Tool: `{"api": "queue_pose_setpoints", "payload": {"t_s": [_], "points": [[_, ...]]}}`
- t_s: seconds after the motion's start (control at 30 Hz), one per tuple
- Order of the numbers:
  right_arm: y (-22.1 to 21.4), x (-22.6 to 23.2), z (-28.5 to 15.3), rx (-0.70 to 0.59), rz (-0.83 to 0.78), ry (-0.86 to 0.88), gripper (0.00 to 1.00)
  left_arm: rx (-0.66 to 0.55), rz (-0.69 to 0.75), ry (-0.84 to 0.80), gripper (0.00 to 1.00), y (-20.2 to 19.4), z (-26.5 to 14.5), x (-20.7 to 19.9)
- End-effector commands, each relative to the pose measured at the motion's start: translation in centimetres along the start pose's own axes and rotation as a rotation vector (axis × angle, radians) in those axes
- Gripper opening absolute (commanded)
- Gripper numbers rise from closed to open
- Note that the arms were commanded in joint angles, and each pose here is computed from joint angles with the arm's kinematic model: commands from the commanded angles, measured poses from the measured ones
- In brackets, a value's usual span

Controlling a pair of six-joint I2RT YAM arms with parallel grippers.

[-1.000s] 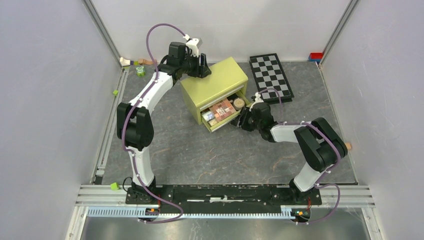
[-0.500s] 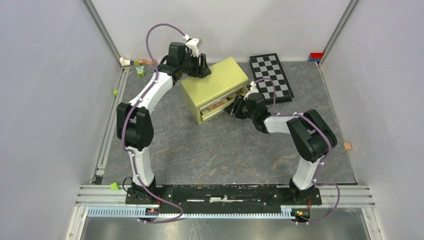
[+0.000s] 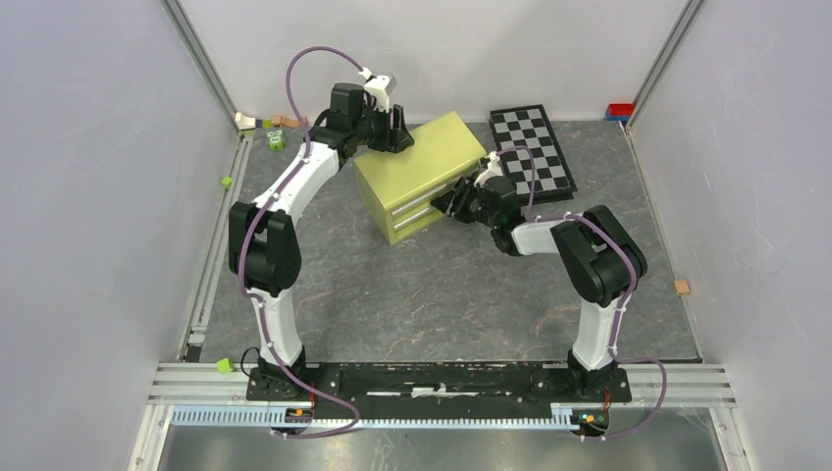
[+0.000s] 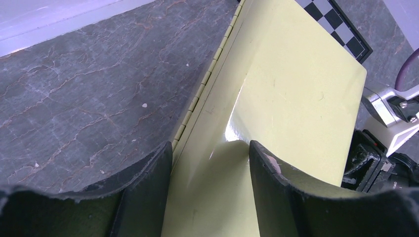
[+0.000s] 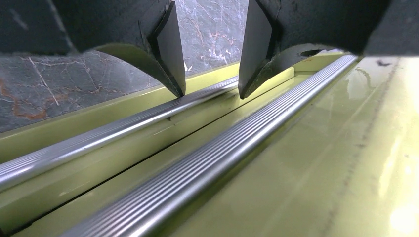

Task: Organize the makeup
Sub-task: Close the drawer in the storage box.

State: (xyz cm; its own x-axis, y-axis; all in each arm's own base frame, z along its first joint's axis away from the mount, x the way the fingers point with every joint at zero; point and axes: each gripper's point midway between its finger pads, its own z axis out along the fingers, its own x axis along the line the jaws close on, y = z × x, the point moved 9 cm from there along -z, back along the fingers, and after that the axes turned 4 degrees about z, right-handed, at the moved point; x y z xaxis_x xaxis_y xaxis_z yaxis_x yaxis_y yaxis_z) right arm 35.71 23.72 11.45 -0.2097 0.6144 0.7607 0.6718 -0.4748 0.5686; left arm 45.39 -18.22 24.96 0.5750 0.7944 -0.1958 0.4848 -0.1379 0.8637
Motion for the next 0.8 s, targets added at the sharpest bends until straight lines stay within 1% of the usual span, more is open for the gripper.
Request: {"api": "queue_pose_setpoints", "payload": {"t_s": [0.0,0.13,0.3,0.47,0.57,0.63,0.77], "points": [[1.1,2.5,0.0,-0.077,-0.017,0.188,0.49,0.273,-0.088,-0.008,0.63,-6.4,0.8,-0.4],[0.8,2.0,-0.8,-0.075,-0.045,0.149,0.49,0.267,-0.089,-0.008,0.63,-6.3,0.7,-0.4],[0.9,1.7,-3.3,-0.085,-0.127,0.060,0.50,0.239,-0.080,0.015,0.63,-5.3,0.1,-0.6],[1.1,1.2,-7.3,-0.071,-0.236,-0.121,0.52,0.166,-0.059,0.119,0.67,-2.9,-1.7,-0.4],[1.1,0.8,-9.4,-0.010,-0.301,-0.221,0.56,0.096,-0.052,0.160,0.68,-0.8,-3.6,-0.8],[0.8,0.9,-10.5,0.065,-0.334,-0.216,0.58,0.031,-0.055,0.195,0.70,0.7,-5.2,-1.2],[0.1,1.5,-12.7,0.189,-0.408,-0.166,0.63,-0.103,-0.119,0.339,0.73,3.5,-9.3,-1.8]]}}
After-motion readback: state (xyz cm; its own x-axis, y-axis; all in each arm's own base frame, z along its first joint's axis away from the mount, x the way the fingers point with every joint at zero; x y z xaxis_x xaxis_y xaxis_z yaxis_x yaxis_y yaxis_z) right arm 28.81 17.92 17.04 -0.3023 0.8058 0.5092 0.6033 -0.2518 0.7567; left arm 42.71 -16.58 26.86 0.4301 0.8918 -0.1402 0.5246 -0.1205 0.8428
